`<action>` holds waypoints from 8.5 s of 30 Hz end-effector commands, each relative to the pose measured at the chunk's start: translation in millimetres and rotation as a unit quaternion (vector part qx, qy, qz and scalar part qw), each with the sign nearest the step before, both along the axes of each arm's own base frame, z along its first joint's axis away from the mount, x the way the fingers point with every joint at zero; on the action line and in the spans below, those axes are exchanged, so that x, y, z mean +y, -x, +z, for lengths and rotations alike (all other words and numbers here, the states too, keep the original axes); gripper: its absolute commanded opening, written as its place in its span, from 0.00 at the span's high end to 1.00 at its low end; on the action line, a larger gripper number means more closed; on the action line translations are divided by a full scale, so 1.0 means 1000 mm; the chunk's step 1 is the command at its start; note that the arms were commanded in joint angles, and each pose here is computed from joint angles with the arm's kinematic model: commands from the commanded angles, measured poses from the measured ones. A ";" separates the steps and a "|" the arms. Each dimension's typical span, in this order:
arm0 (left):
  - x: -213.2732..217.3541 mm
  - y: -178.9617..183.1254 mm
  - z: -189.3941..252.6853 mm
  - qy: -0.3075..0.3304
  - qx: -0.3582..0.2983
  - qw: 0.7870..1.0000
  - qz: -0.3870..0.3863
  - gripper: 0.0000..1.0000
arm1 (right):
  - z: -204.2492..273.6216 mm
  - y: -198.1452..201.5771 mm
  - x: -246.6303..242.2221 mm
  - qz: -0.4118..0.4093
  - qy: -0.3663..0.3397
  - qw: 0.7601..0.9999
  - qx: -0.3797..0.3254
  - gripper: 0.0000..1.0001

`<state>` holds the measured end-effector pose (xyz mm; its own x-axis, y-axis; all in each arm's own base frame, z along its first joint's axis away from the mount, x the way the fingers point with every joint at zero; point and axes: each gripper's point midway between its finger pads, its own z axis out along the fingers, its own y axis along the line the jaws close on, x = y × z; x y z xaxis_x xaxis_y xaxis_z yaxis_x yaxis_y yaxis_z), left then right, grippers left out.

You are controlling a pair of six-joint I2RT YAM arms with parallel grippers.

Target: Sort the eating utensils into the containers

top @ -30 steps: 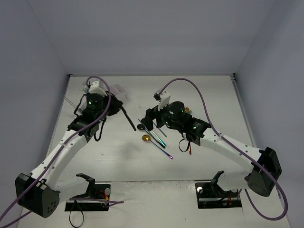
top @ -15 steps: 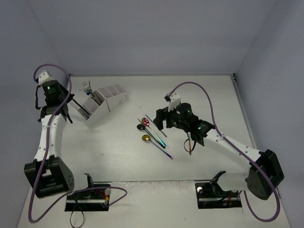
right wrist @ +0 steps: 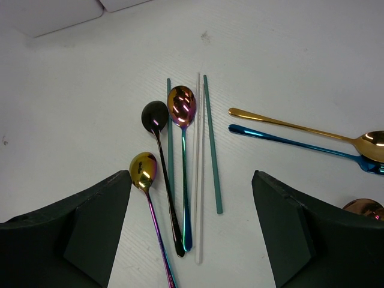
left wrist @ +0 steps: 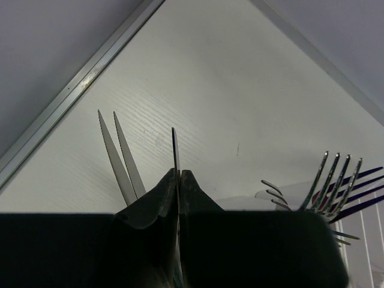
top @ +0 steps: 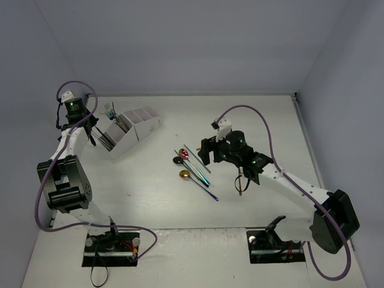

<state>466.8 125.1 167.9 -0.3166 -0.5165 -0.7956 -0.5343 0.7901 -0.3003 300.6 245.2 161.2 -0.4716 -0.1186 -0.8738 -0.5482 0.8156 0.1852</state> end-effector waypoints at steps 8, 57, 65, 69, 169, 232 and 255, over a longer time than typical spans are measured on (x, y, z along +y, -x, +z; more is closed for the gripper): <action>0.002 -0.005 0.030 -0.037 -0.059 0.998 0.007 0.92 | 0.019 -0.013 -0.003 -0.028 -0.022 0.999 -0.034 0.21; -0.204 0.160 0.038 0.000 -0.015 0.949 -0.314 0.26 | -0.109 -0.119 -0.082 -0.509 0.026 0.853 0.115 0.43; -0.205 0.160 0.041 0.003 -0.019 0.949 -0.316 0.26 | -0.124 -0.115 -0.086 -0.516 0.046 0.846 0.126 0.46; -0.207 0.160 0.041 0.006 -0.019 0.947 -0.320 0.26 | -0.133 -0.111 -0.087 -0.517 0.052 0.843 0.135 0.51; -0.376 0.119 0.177 0.076 -0.210 0.862 -0.456 1.00 | 0.122 0.022 0.048 0.077 -0.114 0.980 -0.145 0.27; -0.071 -0.062 0.128 -0.186 -0.128 0.964 -0.142 0.87 | 0.015 -0.013 -0.034 -0.060 -0.012 0.997 -0.038 0.08; -0.133 0.075 0.154 -0.042 -0.112 0.971 -0.208 0.27 | -0.083 -0.014 -0.133 -0.318 0.066 0.928 0.180 0.14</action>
